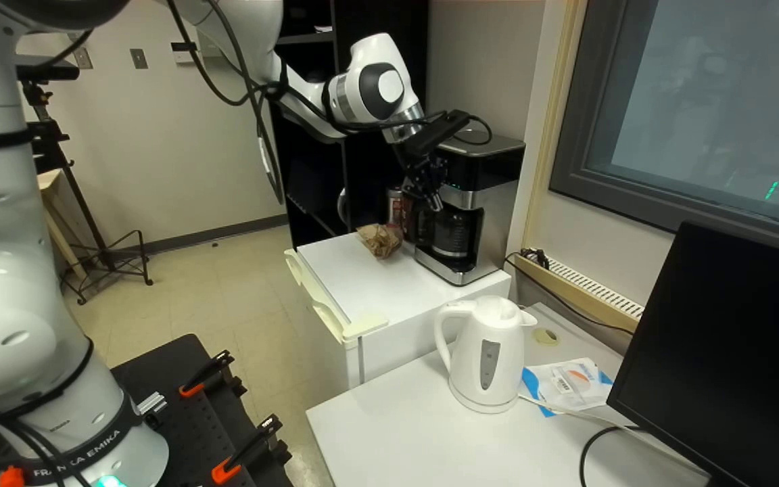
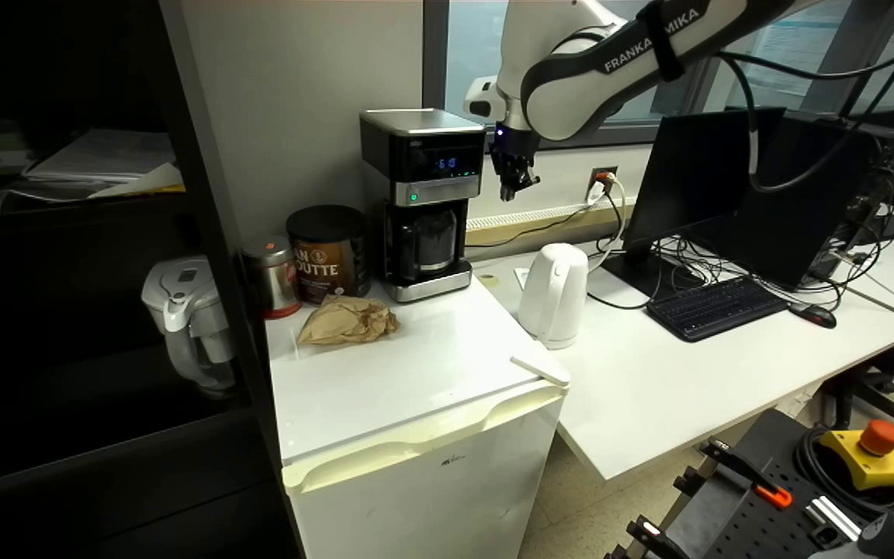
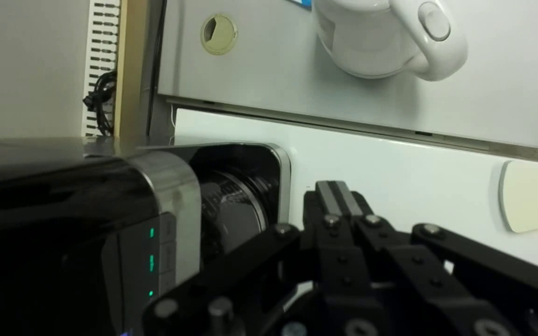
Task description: Press a button on the coffeemaker.
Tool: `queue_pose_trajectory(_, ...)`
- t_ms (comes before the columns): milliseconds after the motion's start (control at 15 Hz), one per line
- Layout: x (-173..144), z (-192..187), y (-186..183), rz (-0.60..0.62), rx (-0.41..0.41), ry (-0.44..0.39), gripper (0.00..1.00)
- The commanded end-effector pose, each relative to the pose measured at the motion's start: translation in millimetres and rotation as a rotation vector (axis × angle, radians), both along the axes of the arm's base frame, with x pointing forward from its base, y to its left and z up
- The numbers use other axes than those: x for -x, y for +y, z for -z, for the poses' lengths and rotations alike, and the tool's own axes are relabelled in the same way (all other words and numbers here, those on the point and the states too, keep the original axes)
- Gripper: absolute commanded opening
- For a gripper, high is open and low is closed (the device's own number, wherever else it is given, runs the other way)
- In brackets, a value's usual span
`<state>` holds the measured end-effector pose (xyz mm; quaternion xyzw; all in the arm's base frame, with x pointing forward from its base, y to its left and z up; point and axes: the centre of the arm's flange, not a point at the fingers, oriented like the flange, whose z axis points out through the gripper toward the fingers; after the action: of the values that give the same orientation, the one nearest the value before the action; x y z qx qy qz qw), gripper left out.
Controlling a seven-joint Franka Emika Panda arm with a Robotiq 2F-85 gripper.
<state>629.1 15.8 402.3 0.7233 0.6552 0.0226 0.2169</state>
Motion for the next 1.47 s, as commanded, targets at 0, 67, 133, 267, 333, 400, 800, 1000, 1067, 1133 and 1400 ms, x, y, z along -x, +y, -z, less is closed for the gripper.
queue_pose_trajectory(0, -23.4, 3.0, 8.8, -0.084, 0.019, -0.04, 0.02)
queue_pose_trajectory(67, -26.2, 4.2, 10.6, -0.101, 0.021, -0.057, 0.02)
queue_pose_trajectory(133, -29.0, 4.9, 12.1, -0.117, 0.022, -0.069, 0.02)
queue_pose_trajectory(267, -35.0, 7.1, 14.8, -0.147, 0.024, -0.096, 0.02)
queue_pose_trajectory(333, -37.1, 7.9, 15.9, -0.161, 0.025, -0.114, 0.02)
queue_pose_trajectory(400, -39.5, 8.4, 17.3, -0.177, 0.024, -0.129, 0.02)
queue_pose_trajectory(800, -48.6, 12.0, 28.5, -0.251, 0.023, -0.211, 0.02)
queue_pose_trajectory(1000, -50.7, 13.8, 30.3, -0.273, 0.031, -0.231, 0.02)
queue_pose_trajectory(1067, -50.8, 13.8, 30.3, -0.278, 0.035, -0.234, 0.02)
queue_pose_trajectory(1133, -50.3, 13.6, 30.2, -0.284, 0.042, -0.237, 0.02)
queue_pose_trajectory(1400, -47.4, 13.8, 30.6, -0.302, 0.06, -0.238, 0.02)
